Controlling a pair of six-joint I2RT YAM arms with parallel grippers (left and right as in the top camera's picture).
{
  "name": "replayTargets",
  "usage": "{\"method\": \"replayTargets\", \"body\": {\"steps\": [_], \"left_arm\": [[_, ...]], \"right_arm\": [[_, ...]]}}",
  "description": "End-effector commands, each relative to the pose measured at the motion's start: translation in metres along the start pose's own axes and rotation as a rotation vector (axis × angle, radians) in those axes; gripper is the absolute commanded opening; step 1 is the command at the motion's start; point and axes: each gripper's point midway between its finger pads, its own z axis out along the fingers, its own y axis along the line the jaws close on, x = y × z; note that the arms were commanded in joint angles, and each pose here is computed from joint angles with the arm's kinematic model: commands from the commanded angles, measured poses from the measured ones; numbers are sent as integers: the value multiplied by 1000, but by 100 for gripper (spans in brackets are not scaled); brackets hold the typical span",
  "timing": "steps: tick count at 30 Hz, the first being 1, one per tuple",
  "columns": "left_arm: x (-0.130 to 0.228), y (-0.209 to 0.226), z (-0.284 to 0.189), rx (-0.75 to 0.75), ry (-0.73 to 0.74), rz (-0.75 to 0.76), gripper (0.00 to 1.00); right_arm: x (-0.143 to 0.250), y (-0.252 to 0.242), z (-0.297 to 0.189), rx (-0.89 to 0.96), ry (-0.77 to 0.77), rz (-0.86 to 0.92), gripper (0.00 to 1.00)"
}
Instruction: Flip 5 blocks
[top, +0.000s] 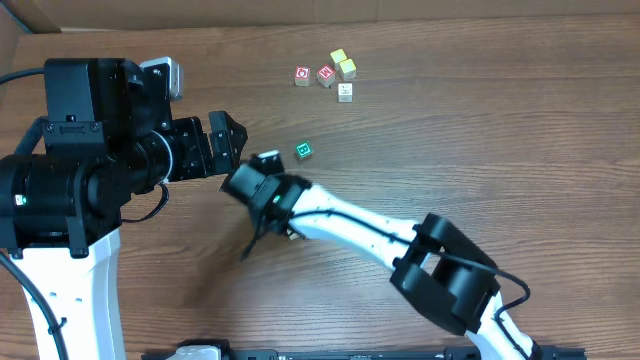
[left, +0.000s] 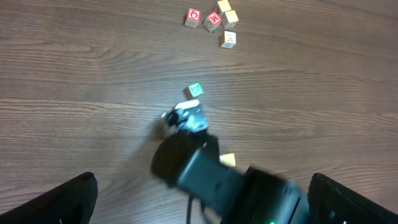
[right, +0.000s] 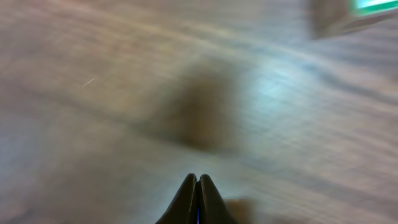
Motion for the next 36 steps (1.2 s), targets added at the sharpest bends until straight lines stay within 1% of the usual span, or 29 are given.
{"method": "replayTargets", "body": {"steps": [1, 6, 12, 18, 25, 32, 34, 36], "left_arm": [[-4, -2, -6, 6, -25, 15, 100], [-4, -2, -6, 6, -25, 15, 100], [-4, -2, -6, 6, -25, 15, 100], [-4, -2, -6, 6, -25, 15, 100], [-4, -2, -6, 6, -25, 15, 100], [-4, -2, -6, 6, -25, 15, 100], [-4, -2, -6, 6, -25, 15, 100], [-4, -2, -6, 6, -25, 15, 100]], "right_arm": [[-3, -16, 16, 23, 34, 26, 4], [6, -20, 20, 12, 88, 35, 4], [19, -9, 17, -54, 160, 37, 4], [26, -14, 15, -36, 192, 34, 4], [19, -17, 3, -8, 185, 31, 4], [6, -8, -5, -48, 137, 37, 4], [8, -4, -7, -71, 151, 38, 4], [16, 5, -9, -123, 197, 31, 4]]}}
